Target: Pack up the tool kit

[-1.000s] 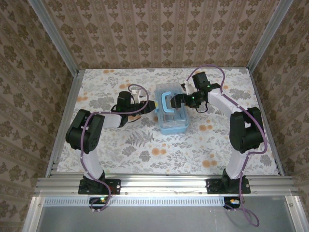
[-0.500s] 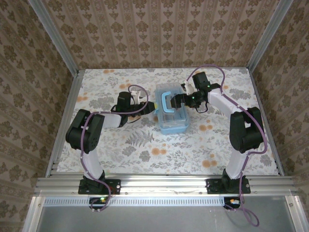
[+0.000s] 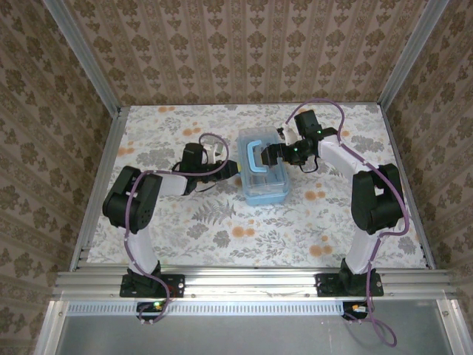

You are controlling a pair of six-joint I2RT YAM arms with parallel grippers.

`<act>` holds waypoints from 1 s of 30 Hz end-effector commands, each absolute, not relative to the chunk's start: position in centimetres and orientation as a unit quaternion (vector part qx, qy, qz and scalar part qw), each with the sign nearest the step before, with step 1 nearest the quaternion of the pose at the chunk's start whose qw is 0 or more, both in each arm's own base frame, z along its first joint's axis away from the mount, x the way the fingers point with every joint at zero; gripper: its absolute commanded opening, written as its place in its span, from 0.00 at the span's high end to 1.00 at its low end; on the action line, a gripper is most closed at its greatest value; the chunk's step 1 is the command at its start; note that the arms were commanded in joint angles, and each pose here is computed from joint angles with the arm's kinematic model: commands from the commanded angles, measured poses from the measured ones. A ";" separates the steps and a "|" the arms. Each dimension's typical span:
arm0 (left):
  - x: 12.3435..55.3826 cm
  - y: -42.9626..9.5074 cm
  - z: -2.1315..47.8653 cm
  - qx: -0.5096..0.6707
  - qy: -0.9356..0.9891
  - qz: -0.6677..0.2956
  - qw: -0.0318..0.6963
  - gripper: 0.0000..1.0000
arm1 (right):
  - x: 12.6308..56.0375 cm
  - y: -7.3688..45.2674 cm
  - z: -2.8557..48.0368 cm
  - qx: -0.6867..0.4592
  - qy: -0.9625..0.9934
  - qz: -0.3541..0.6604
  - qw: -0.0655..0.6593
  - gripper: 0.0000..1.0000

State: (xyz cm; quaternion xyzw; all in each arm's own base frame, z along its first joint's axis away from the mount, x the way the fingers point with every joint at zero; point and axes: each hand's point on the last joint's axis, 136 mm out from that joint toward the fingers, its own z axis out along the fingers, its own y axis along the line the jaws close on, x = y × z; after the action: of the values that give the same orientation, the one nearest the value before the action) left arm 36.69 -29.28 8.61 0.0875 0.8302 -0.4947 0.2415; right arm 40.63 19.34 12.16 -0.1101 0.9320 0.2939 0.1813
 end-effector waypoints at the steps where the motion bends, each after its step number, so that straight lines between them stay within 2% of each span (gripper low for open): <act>1: 36.7 -29.6 8.7 0.094 0.827 -0.498 0.244 0.56 | 37.9 20.7 9.9 -0.119 0.931 0.322 0.122 0.00; 21: 37.4 -29.5 13.2 0.101 0.805 -0.515 0.278 0.56 | 38.0 20.8 9.8 -0.120 0.930 0.325 0.121 0.00; 30: 37.5 -29.6 13.4 0.099 0.800 -0.521 0.279 0.57 | 38.0 20.8 9.8 -0.121 0.930 0.326 0.121 0.00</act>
State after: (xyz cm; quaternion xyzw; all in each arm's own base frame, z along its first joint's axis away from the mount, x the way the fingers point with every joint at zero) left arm 36.87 -29.28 10.89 0.0909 0.8191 -0.5034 0.2596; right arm 40.54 19.68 12.33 -0.1153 0.9282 0.3038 0.1813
